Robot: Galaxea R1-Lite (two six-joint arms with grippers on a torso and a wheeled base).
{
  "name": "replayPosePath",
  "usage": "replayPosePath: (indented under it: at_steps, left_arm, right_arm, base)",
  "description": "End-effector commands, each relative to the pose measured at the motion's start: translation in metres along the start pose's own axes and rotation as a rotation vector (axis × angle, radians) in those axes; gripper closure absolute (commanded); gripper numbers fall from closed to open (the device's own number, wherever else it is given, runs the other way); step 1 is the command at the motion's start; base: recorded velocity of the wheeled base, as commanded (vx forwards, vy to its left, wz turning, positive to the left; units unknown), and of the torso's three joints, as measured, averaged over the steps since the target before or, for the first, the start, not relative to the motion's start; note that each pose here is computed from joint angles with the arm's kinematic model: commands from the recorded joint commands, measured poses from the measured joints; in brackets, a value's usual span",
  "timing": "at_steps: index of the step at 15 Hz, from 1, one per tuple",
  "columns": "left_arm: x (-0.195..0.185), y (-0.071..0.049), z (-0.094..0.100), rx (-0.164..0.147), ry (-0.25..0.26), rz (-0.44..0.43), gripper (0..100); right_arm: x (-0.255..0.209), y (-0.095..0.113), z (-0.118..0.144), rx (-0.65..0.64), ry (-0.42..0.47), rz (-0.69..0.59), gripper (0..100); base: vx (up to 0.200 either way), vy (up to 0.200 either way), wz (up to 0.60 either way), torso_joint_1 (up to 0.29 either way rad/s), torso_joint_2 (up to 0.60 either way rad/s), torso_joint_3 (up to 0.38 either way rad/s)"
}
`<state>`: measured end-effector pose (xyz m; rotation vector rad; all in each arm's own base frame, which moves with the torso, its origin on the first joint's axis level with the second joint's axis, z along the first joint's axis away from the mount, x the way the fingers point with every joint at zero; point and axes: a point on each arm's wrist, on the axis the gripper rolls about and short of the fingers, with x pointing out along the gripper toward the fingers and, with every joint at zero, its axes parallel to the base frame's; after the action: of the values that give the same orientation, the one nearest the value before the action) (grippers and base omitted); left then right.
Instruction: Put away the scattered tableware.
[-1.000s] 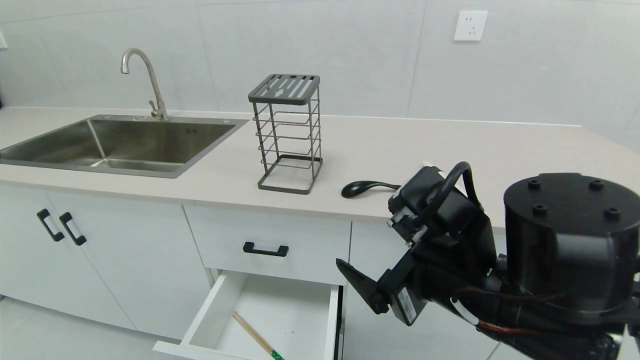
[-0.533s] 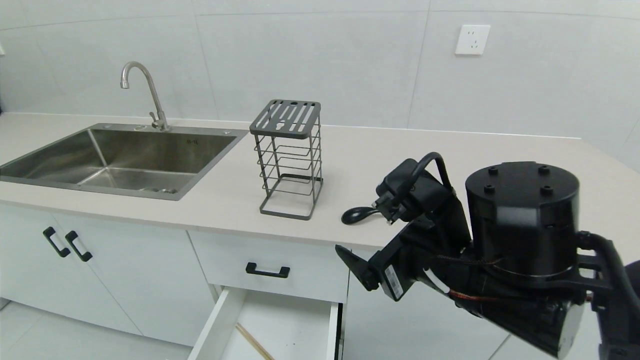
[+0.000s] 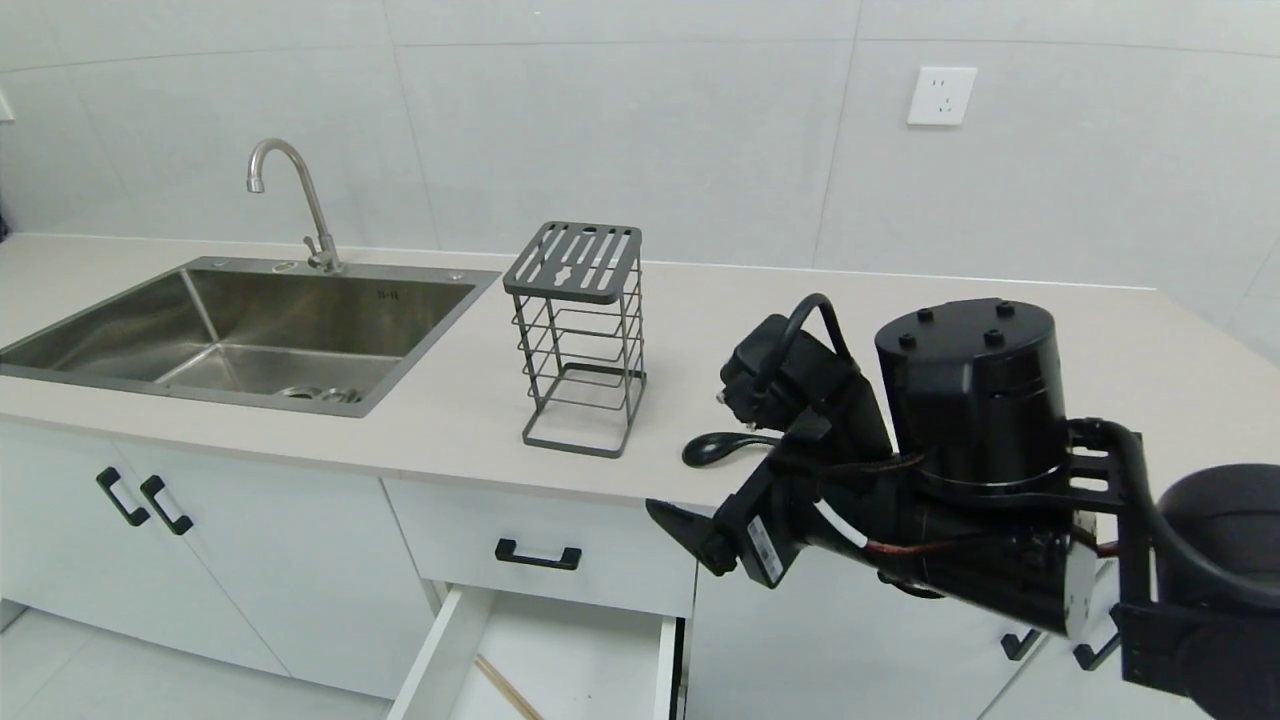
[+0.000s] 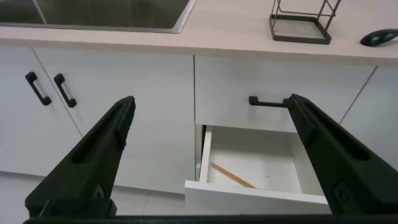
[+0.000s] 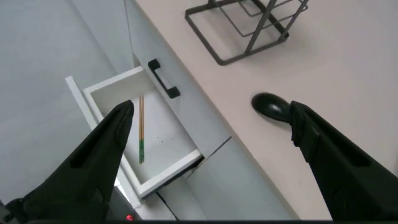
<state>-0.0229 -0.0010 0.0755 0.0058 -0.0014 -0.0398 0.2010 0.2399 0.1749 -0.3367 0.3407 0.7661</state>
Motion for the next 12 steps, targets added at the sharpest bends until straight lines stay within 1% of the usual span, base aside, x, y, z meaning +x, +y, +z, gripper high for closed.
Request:
replayPosePath:
  at_steps: [1, 2, 3, 4, 5, 6, 7, 8, 9, 10, 12]
  left_arm:
    - [0.0, 0.0, 0.0, 0.0, 0.001, 0.0, 0]
    - [0.0, 0.0, 0.0, 0.0, 0.001, 0.0, 0]
    - [0.0, 0.0, 0.0, 0.0, 0.001, 0.0, 0]
    - [0.0, 0.0, 0.0, 0.0, 0.001, 0.0, 0]
    - [0.0, 0.0, 0.0, 0.0, 0.001, 0.0, 0]
    - [0.0, 0.0, 0.0, 0.0, 0.0, 0.0, 0]
    - [0.0, 0.0, 0.0, 0.0, 0.001, 0.0, 0]
    - [0.0, 0.0, 0.0, 0.0, 0.0, 0.0, 0]
    - [0.0, 0.0, 0.0, 0.0, 0.0, 0.0, 0]
    - [0.0, 0.0, 0.0, 0.0, 0.0, 0.0, 0]
    - [0.0, 0.0, 0.0, 0.0, 0.0, 0.0, 0]
  right_arm:
    - [0.007, -0.005, 0.003, 0.015, -0.006, -0.017, 0]
    - [0.008, -0.009, 0.006, 0.042, -0.012, -0.027, 0]
    - [0.01, -0.019, 0.01, 0.216, -0.039, -0.054, 0]
    - [0.017, -0.024, 0.012, 0.32, -0.059, -0.07, 0]
    - [0.02, -0.028, 0.011, 0.36, -0.066, -0.083, 0]
    - [0.023, -0.037, 0.008, 0.371, -0.06, -0.107, 0]
    - [0.03, -0.053, -0.005, 0.385, -0.022, -0.155, 0]
    - [0.03, -0.065, -0.018, 0.378, 0.015, -0.188, 0]
    - [0.029, -0.078, -0.033, 0.341, 0.059, -0.211, 0]
    - [0.025, -0.088, -0.048, 0.295, 0.085, -0.187, 0]
    - [0.023, -0.094, -0.076, 0.26, 0.134, -0.183, 0]
  base:
    - [0.0, 0.0, 0.0, 0.0, 0.0, 0.0]
    - [0.0, 0.0, 0.0, 0.0, 0.0, 0.0]
    - [0.0, 0.0, 0.0, 0.0, 0.0, 0.0]
    - [0.0, 0.0, 0.0, 0.0, 0.0, 0.0]
    - [0.0, 0.0, 0.0, 0.0, 0.0, 0.0]
    - [0.0, 0.0, 0.0, 0.0, 0.0, 0.0]
    - [0.0, 0.0, 0.0, 0.0, 0.0, 0.0]
    - [0.0, 0.0, 0.0, 0.0, 0.0, 0.0]
    - [0.0, 0.0, 0.0, 0.0, 0.0, 0.0]
    - [0.0, 0.0, 0.0, 0.0, 0.0, 0.0]
    - [0.0, 0.0, 0.0, 0.0, 0.0, 0.0]
